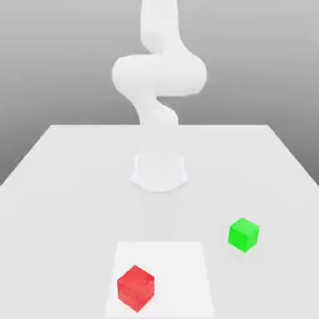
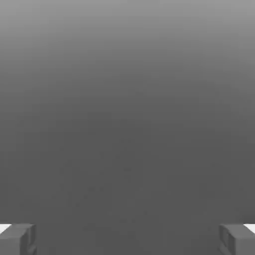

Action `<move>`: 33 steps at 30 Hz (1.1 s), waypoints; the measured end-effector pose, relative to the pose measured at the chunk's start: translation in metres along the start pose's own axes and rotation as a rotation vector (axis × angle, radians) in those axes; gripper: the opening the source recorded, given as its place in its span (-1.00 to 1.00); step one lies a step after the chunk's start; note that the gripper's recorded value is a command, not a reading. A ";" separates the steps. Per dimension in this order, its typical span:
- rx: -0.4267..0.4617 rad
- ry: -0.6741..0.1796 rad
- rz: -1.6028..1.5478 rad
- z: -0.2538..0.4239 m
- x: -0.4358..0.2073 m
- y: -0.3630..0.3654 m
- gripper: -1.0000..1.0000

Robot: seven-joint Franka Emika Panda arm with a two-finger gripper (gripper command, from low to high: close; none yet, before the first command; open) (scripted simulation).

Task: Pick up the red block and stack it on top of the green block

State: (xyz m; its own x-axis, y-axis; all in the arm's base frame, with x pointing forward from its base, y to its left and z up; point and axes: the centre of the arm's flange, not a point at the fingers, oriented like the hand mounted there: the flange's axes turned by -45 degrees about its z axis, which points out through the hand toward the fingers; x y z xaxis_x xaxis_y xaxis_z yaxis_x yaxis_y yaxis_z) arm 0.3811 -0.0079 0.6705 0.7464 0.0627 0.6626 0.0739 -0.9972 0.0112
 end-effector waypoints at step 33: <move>0.309 -0.677 -0.787 0.439 -0.291 0.036 -1.00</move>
State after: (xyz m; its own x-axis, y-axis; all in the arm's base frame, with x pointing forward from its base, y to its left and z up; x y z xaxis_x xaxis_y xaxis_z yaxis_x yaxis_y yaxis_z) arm 0.4570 -0.0443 0.1492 0.6200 0.7846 -0.0001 0.7846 -0.6200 0.0005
